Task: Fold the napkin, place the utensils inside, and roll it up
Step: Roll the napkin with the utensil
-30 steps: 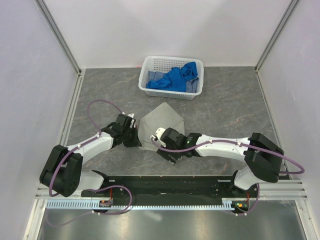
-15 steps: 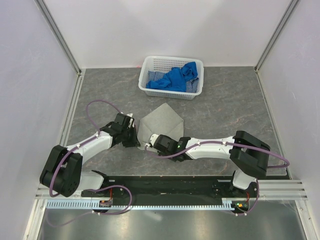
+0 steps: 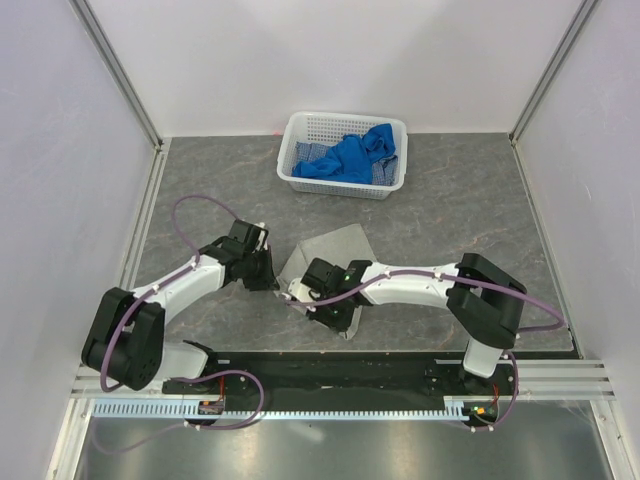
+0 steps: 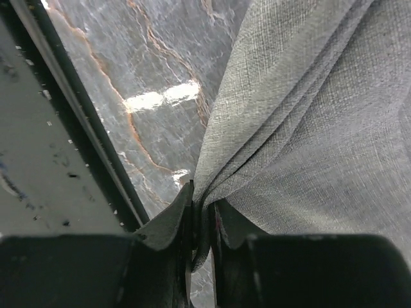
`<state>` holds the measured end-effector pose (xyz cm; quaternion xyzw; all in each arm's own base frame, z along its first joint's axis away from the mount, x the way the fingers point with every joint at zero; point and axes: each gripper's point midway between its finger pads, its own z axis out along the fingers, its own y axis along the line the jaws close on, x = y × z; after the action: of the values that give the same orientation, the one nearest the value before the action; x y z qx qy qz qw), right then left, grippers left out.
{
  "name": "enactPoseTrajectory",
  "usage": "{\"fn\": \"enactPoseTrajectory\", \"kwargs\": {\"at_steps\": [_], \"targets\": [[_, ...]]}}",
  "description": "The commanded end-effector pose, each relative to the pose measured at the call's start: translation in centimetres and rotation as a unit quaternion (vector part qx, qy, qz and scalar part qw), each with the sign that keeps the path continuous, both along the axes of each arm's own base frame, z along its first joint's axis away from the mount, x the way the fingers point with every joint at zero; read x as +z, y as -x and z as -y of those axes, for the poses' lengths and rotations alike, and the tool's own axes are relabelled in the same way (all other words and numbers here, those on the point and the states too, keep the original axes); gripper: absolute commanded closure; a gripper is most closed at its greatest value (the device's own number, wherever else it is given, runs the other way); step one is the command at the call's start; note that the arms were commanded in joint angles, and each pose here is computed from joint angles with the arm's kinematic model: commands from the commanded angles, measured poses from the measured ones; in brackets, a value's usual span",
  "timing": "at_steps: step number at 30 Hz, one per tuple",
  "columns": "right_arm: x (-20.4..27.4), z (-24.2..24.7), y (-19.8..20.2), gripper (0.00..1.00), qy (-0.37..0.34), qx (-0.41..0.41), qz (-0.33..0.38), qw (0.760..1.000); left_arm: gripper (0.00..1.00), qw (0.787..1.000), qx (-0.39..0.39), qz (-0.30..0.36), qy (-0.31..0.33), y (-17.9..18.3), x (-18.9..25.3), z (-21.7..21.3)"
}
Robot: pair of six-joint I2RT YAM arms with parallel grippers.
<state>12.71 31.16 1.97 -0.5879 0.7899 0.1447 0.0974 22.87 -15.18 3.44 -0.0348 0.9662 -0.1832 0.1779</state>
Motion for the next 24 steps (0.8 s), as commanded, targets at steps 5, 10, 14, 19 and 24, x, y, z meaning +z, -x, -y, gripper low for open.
{"fn": "enactPoseTrajectory", "kwargs": {"at_steps": [5,10,14,19,24], "targets": [[-2.0,1.0,1.5,0.79,-0.024,0.000,-0.135,0.991,0.98,1.000,-0.014,-0.002,-0.015,-1.0,0.0,-0.2],[0.1,0.3,0.4,0.61,-0.046,-0.011,-0.121,0.992,0.98,1.000,-0.022,-0.005,-0.013,-1.3,-0.1,0.1],[2.6,0.0,-0.6,0.40,-0.057,-0.028,-0.092,0.994,0.98,1.000,-0.028,-0.007,-0.012,-1.3,0.0,0.2],[6.7,-0.6,-2.7,0.34,-0.087,-0.056,-0.003,0.995,0.98,0.999,-0.033,-0.012,-0.008,-1.1,-0.1,0.4],[10.4,-2.2,-2.1,0.32,-0.140,-0.063,0.028,0.988,0.98,0.999,-0.035,-0.017,-0.007,-1.1,-0.2,0.5]]}}
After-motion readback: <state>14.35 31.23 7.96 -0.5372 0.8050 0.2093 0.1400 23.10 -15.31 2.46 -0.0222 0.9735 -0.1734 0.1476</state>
